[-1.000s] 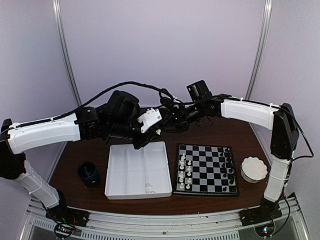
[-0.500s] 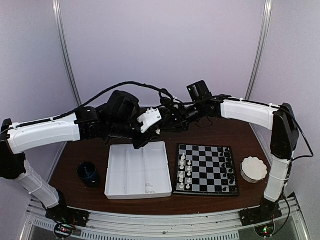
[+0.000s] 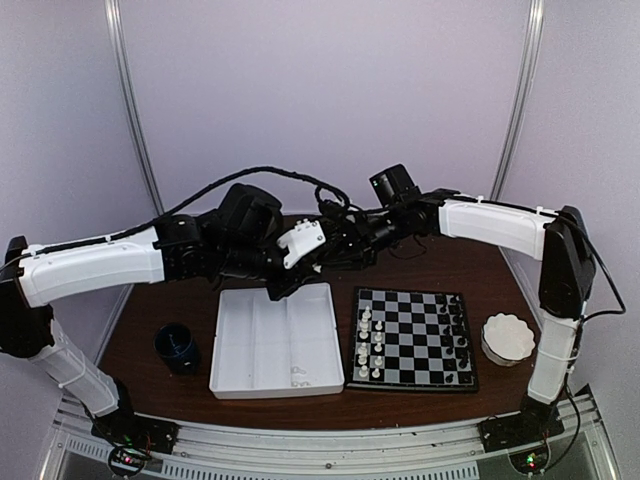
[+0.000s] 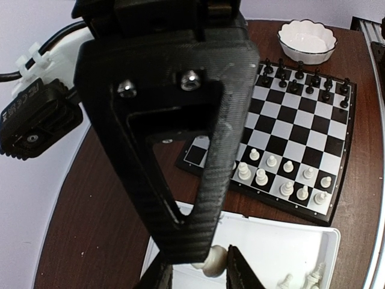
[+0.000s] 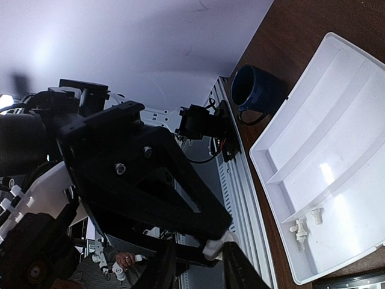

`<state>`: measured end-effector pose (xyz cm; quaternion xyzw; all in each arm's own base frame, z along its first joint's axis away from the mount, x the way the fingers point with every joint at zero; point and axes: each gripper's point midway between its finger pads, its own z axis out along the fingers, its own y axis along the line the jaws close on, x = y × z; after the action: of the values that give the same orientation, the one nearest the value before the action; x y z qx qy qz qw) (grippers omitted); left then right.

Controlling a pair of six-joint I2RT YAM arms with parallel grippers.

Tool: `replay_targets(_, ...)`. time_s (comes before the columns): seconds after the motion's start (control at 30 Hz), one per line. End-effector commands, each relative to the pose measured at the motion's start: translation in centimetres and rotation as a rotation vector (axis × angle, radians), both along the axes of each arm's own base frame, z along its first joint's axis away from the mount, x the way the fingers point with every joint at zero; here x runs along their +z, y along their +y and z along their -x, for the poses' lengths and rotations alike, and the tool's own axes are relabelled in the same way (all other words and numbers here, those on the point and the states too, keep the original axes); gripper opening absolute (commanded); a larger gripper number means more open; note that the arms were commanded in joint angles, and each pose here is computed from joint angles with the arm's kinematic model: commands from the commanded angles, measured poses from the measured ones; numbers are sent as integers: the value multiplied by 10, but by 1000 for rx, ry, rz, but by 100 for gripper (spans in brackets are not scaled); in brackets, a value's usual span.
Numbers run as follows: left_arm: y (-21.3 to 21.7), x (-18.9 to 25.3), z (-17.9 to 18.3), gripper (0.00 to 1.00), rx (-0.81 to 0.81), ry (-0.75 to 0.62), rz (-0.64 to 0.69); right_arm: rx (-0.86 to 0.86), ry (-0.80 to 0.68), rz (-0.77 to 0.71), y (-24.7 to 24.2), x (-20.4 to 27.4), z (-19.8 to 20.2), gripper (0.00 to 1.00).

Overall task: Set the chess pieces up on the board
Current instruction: Pass from the left arm to the right

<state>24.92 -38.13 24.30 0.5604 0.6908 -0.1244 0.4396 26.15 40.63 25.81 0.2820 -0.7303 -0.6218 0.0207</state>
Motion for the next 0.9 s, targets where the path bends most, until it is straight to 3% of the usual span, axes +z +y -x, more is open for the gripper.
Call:
replay_targets(0.0,-14,20,-5,30,-14,-34,63,14,-37,11,5,-1,2,28)
replay_targets(0.43,-19,17,-5,32,-23,-21,65,16,-75,42,5,-10,-1,2)
replay_targets(0.77,6,11,0,64,17,-25,111,27,-592,246,-46,-29,-22,0)
replay_targets(0.87,22,6,-7,68,62,1,152,5,-758,327,-68,-46,-30,0)
